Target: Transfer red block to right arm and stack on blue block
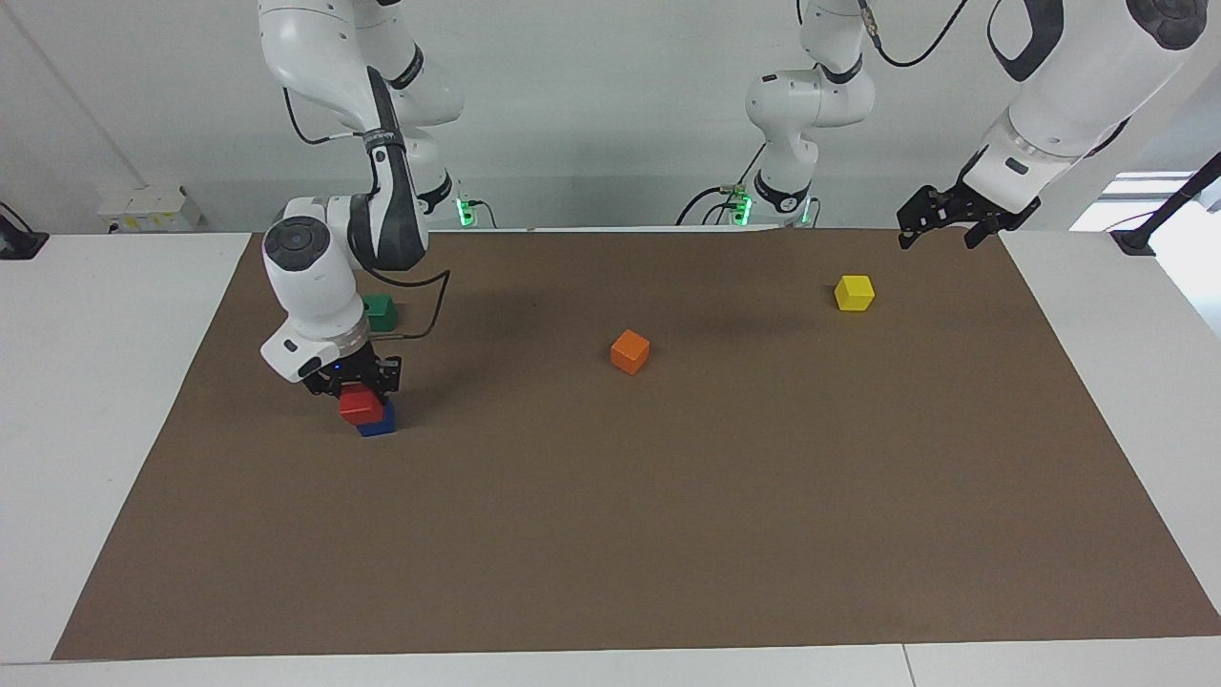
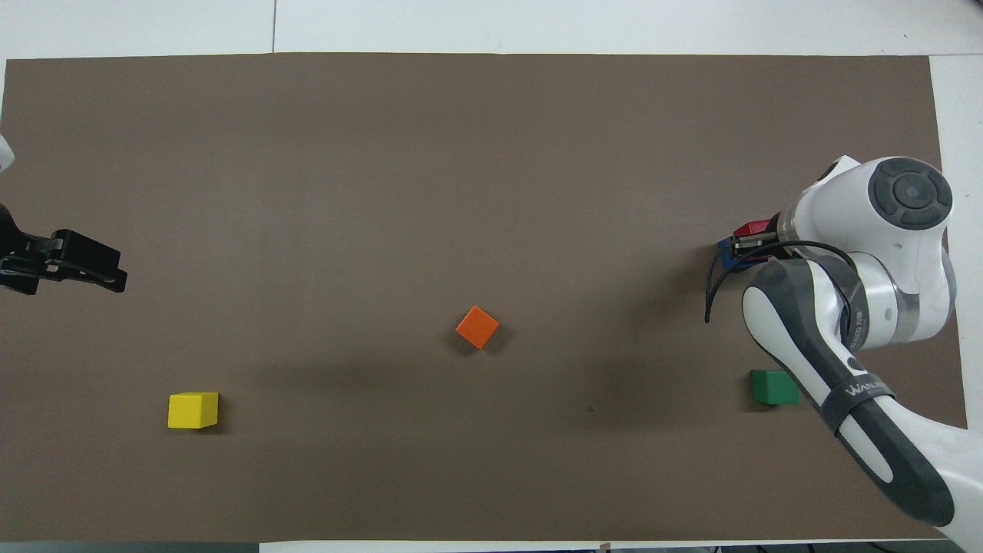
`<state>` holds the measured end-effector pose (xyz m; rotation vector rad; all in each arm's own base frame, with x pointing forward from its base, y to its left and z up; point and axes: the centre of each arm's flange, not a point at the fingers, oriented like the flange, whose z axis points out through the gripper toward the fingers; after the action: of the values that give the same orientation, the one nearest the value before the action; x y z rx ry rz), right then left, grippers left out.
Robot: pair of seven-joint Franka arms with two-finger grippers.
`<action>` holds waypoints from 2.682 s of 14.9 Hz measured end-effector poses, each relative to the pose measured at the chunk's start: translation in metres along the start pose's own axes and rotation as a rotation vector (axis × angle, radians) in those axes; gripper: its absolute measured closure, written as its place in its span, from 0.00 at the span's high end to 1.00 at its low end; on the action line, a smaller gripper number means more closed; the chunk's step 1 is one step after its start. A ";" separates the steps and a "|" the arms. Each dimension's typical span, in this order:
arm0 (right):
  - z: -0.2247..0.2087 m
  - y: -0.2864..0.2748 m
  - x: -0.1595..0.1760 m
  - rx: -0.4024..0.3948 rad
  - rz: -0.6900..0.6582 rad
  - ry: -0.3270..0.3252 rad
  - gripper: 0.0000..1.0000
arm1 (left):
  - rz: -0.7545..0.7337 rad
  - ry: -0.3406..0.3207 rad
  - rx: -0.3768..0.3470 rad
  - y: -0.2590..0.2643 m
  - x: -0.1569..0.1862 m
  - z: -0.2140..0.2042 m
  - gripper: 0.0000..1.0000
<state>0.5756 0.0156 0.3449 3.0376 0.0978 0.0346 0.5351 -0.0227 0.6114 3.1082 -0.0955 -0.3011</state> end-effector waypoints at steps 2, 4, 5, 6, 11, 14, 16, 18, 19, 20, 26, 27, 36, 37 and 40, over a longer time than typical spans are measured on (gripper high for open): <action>0.000 0.000 0.000 0.000 0.000 0.000 0.62 | -0.001 -0.011 0.000 0.000 -0.001 0.001 1.00; 0.000 -0.001 0.000 0.000 -0.001 0.000 0.69 | -0.003 -0.024 -0.001 -0.001 -0.003 0.002 1.00; 0.000 -0.001 0.000 0.000 -0.001 0.000 0.74 | -0.003 -0.034 -0.001 -0.001 -0.004 0.003 1.00; 0.000 -0.001 0.000 0.000 -0.001 0.000 0.83 | -0.003 -0.043 -0.001 -0.001 -0.005 0.004 1.00; -0.003 -0.007 0.001 0.000 -0.012 -0.002 1.00 | -0.003 -0.070 -0.002 -0.001 -0.008 0.006 1.00; -0.019 -0.013 0.009 0.000 -0.020 0.013 1.00 | -0.003 -0.071 -0.002 -0.001 -0.008 0.006 1.00; -0.037 -0.013 0.015 0.022 -0.002 0.033 1.00 | -0.003 -0.072 -0.002 -0.001 -0.008 0.006 1.00; -0.060 -0.013 0.019 0.046 0.017 0.037 1.00 | -0.003 -0.072 -0.002 -0.001 -0.008 0.006 1.00; -0.073 -0.012 0.021 0.057 0.026 0.031 1.00 | -0.003 -0.072 -0.002 -0.001 -0.008 0.006 1.00; -0.087 -0.011 0.022 0.069 0.035 0.022 1.00 | -0.003 -0.072 -0.002 -0.001 -0.008 0.006 1.00; -0.179 -0.001 0.008 0.122 0.062 -0.001 1.00 | -0.003 -0.072 -0.002 -0.001 -0.008 0.006 1.00; -0.193 0.001 0.002 0.130 0.064 -0.001 1.00 | -0.003 -0.072 -0.002 -0.001 -0.008 0.006 1.00; -0.271 0.040 -0.064 0.145 0.010 -0.036 1.00 | -0.004 -0.073 -0.002 -0.001 -0.008 0.006 1.00; -0.272 0.045 -0.064 0.146 0.006 -0.039 1.00 | -0.003 -0.073 -0.002 -0.001 -0.008 0.006 1.00; -0.277 0.055 -0.063 0.146 0.011 -0.070 1.00 | -0.004 -0.073 -0.002 -0.001 -0.008 0.006 1.00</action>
<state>0.5088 -0.0149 0.6247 3.1809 0.0815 -0.0824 0.5259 -0.0213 0.6071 3.0960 -0.0907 -0.4143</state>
